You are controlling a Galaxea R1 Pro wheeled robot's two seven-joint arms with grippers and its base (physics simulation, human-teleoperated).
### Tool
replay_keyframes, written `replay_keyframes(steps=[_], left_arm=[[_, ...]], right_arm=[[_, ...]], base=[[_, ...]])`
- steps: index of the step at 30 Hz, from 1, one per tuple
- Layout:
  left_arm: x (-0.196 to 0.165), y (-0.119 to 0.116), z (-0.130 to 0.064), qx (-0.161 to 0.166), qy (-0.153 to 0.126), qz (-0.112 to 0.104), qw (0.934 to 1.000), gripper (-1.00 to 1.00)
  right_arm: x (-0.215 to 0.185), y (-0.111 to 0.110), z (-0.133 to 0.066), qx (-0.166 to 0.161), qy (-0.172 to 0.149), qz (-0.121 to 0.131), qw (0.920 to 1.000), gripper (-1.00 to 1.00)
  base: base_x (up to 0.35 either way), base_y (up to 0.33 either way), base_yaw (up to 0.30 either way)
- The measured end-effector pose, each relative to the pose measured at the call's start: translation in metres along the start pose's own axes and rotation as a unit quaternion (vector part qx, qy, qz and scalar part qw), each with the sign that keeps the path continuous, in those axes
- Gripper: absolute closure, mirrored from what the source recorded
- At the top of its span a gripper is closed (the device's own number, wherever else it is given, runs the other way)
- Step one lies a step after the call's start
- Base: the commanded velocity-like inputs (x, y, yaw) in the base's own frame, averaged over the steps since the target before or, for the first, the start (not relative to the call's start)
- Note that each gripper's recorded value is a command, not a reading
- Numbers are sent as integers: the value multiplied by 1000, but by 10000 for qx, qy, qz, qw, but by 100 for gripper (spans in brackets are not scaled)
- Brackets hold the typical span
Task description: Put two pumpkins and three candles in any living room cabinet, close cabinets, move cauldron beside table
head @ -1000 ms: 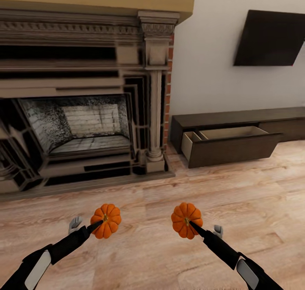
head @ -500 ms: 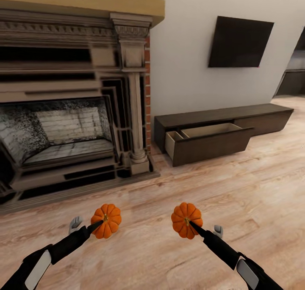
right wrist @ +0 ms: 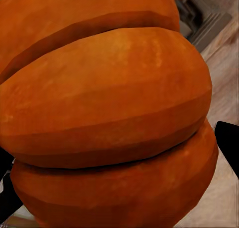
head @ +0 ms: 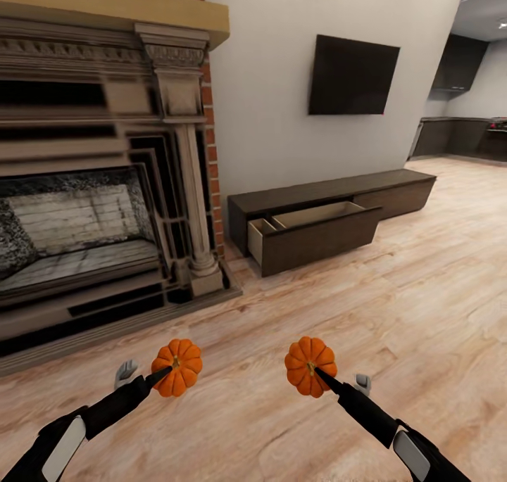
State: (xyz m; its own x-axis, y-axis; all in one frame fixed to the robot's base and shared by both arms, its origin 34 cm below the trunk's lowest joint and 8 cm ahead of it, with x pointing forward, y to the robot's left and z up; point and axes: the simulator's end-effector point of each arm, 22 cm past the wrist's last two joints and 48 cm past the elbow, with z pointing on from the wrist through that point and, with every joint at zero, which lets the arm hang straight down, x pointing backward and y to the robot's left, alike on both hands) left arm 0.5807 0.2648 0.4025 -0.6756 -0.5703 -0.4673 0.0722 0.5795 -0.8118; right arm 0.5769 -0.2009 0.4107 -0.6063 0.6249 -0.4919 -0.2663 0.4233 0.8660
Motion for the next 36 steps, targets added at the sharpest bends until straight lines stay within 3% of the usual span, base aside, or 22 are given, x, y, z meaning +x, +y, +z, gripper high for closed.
replay_keyframes(steps=[31,36], left_arm=[[-7,-10,-2,75,-76,63,9999,100],[-8,-11,-2,80,-80,72,9999,100]], right_arm=[[-7,10,1,-71,-51,-80,9999,100],[-2,4,-3,6,-19,-5,10000,100]], base=[[0,0,-271],[0,0,-270]])
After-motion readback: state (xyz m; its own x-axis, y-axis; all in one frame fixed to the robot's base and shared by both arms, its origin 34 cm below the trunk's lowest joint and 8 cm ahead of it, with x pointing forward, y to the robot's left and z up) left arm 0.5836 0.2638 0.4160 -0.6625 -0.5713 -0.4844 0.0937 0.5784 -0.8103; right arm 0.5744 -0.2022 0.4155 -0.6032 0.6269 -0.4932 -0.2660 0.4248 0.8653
